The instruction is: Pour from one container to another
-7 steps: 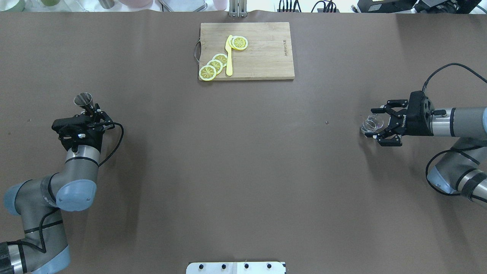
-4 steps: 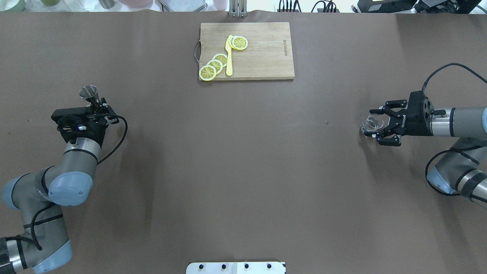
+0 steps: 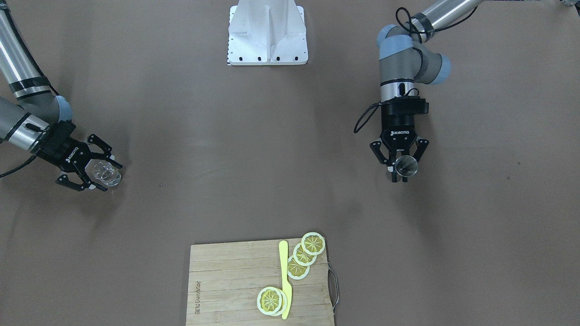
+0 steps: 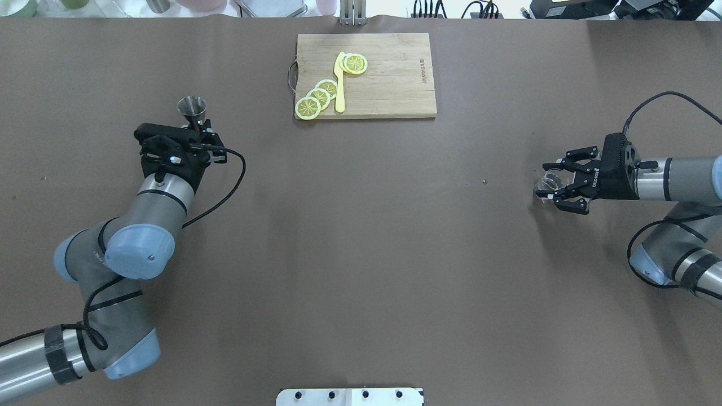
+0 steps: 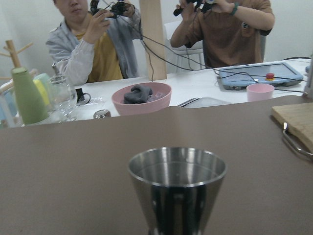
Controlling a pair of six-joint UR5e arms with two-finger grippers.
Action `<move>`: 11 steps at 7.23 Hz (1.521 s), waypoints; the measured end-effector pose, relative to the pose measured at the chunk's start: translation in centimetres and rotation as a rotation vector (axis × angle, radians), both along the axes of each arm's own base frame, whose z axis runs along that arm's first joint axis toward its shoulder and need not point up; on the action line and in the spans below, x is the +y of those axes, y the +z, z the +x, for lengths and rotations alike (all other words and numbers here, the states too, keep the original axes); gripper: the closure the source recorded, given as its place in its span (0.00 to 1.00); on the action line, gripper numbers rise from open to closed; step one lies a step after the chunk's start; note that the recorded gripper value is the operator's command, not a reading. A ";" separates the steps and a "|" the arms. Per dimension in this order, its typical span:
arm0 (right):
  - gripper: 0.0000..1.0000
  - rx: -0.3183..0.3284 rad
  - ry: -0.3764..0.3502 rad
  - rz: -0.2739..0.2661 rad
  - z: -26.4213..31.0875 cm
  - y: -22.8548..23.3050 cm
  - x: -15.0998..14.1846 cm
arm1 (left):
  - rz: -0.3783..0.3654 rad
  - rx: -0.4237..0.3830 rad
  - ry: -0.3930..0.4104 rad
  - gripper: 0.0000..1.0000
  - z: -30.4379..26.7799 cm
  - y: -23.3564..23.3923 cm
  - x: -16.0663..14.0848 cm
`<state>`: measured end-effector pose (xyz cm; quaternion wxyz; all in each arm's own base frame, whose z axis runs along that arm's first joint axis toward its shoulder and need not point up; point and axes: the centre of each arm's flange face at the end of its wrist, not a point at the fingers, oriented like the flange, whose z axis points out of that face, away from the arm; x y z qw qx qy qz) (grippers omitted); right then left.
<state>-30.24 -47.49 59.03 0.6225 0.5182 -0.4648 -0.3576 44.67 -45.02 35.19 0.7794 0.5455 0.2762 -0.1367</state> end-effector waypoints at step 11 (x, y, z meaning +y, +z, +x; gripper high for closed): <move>0.55 -0.004 -0.001 0.003 0.4 -0.1 0.3 | 0.191 0.052 0.159 1.00 6.8 -11.0 1.7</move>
